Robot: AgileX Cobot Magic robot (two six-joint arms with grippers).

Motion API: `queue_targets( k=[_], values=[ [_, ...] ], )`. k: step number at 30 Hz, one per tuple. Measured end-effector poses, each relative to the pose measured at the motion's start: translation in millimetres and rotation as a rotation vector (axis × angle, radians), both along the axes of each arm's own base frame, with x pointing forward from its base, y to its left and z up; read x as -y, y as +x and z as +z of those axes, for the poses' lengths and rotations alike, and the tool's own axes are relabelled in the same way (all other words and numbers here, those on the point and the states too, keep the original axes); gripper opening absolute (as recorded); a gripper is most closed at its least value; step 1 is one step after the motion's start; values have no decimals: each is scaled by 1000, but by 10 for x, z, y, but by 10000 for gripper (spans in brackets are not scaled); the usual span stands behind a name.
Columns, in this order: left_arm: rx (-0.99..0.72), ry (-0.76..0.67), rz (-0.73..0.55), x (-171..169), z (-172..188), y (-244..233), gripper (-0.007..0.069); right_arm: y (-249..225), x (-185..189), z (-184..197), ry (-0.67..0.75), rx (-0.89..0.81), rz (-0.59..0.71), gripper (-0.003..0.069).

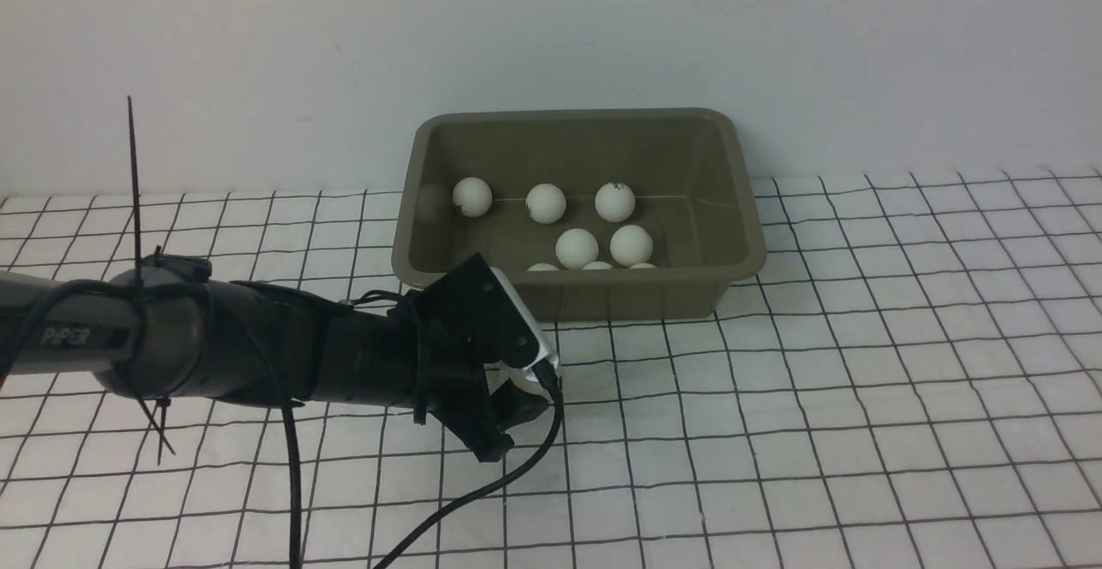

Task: Put the table tennis balls into the box on the white checkered tablecloth.
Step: 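Reach for and grasp a ping pong ball on the table beside the basket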

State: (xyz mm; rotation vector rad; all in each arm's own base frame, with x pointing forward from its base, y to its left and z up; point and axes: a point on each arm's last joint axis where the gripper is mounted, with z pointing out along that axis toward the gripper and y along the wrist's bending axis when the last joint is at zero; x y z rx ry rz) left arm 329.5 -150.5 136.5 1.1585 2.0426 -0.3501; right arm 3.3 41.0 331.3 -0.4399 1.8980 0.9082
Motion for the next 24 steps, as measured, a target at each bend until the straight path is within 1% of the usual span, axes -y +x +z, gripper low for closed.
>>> queue_targets(
  k=[7, 16, 24],
  values=[
    [34, -11, -2, 28, 81, 77, 492, 0, 0, 0, 0, 0, 0, -18],
    [-15, 10, -7, 28, -128, 89, 492, 6, 1, 11, 8, 9, -6, -18],
    [-26, 7, -6, 68, -224, 192, 492, 8, 2, 14, 11, 12, -8, -18]
  ],
)
